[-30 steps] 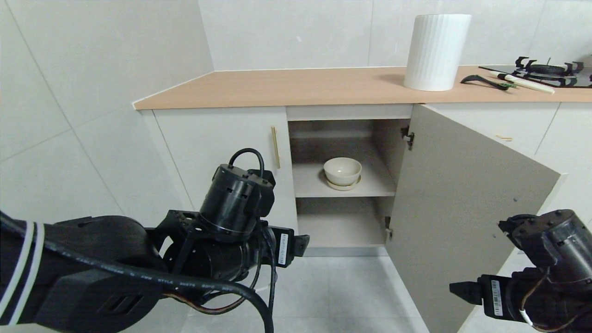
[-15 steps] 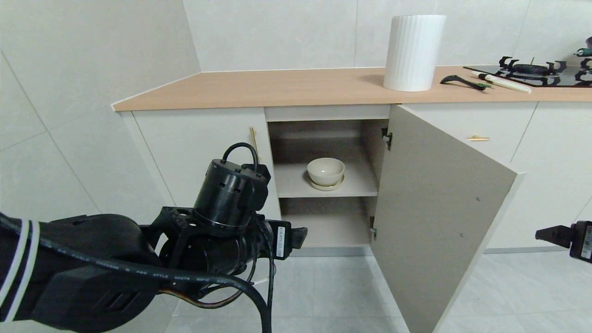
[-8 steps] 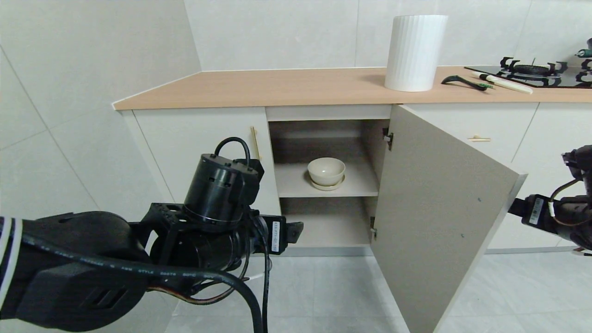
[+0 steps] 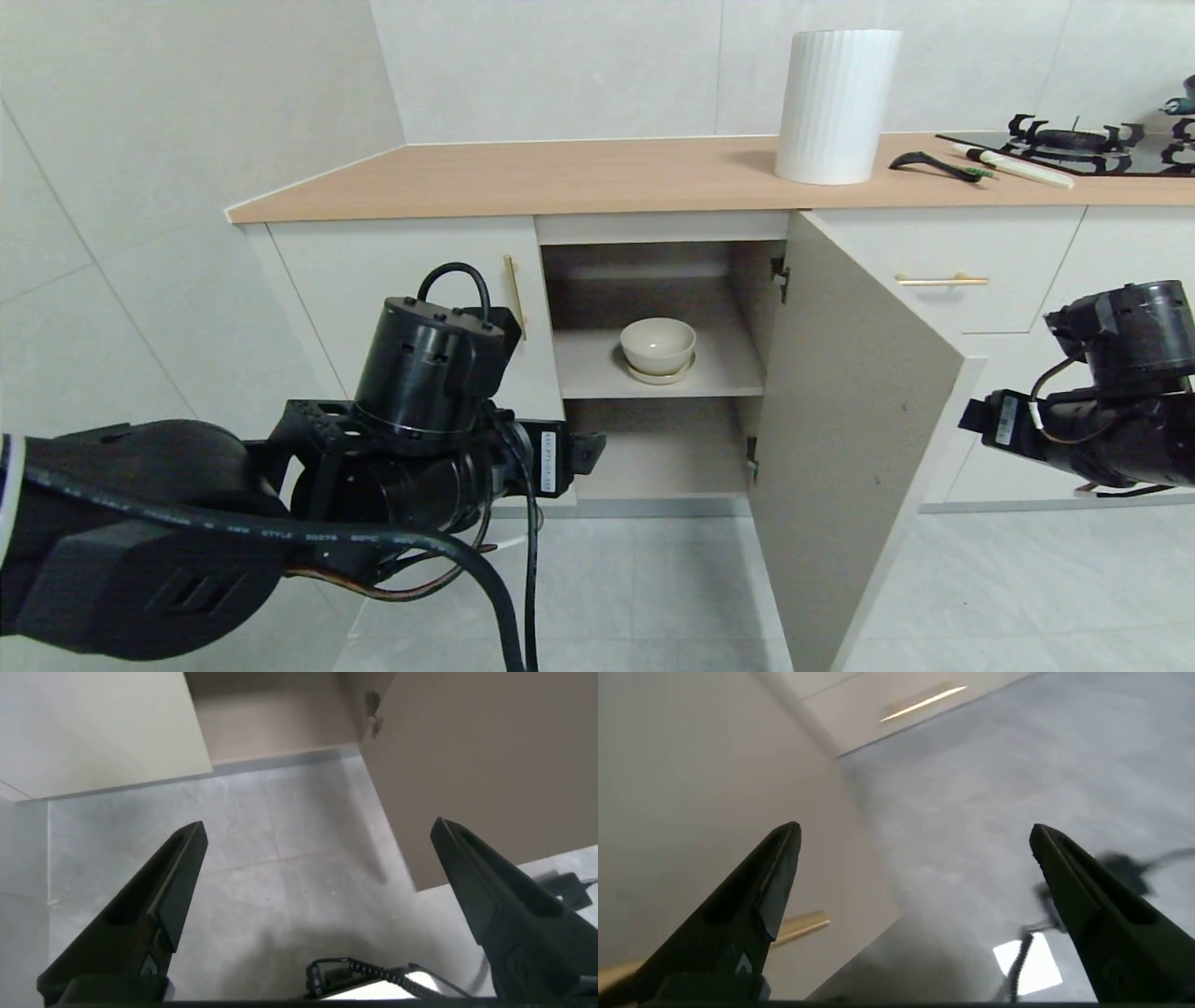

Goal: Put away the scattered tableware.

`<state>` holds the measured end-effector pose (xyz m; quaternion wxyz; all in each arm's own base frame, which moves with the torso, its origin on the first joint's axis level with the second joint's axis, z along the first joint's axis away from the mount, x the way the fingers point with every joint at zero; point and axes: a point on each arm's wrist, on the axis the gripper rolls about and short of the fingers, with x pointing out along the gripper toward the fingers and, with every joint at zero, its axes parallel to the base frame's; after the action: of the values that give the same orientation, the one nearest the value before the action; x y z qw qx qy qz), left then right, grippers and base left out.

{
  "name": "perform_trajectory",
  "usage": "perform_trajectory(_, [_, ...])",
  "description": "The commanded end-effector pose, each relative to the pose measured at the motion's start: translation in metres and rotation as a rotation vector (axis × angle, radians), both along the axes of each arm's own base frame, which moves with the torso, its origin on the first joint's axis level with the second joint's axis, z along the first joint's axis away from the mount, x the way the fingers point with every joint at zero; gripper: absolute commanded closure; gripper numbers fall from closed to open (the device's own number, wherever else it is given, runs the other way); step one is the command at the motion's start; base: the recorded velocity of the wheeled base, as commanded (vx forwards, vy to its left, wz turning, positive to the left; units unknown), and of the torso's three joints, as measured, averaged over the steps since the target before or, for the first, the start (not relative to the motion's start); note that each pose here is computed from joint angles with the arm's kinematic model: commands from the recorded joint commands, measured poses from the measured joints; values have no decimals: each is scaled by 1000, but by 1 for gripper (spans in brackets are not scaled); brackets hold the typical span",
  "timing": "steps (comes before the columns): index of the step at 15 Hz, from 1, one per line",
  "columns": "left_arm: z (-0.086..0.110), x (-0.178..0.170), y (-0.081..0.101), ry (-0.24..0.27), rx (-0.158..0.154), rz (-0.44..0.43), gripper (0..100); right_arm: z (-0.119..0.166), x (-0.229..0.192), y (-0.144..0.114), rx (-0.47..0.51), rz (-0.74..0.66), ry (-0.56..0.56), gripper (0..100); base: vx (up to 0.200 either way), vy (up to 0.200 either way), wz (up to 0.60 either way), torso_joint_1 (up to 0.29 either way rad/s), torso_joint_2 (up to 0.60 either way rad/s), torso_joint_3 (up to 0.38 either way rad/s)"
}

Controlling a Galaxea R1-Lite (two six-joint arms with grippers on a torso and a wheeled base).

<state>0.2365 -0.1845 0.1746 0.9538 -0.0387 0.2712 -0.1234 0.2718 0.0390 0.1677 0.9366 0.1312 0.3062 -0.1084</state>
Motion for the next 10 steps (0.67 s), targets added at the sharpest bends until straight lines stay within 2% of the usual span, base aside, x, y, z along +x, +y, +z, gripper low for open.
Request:
perform_trajectory(1, [5, 0, 5, -12, -6, 12, 0, -2, 4, 20, 8, 76, 7, 0, 0, 0, 0, 0, 0, 0])
perform_trajectory(5, [20, -4, 33, -49, -13, 72, 0, -2, 20, 65, 24, 223, 1, 0, 0, 0, 0, 0, 0, 0])
perform_trajectory(6, [23, -7, 42, -42, 12, 86, 0, -5, 28, 76, 23, 248, 4, 0, 0, 0, 0, 0, 0, 0])
perform_trajectory(7, [27, -12, 50, -32, 51, 86, 0, -6, 33, 85, 25, 268, 0, 0, 0, 0, 0, 0, 0, 0])
perform_trajectory(8, [32, -16, 59, -30, 68, 96, 0, -6, 39, 93, 28, 283, -7, 0, 0, 0, 0, 0, 0, 0])
perform_trajectory(10, [41, -24, 70, -48, 56, 116, 0, -6, 53, 104, 31, 303, -19, 0, 0, 0, 0, 0, 0, 0])
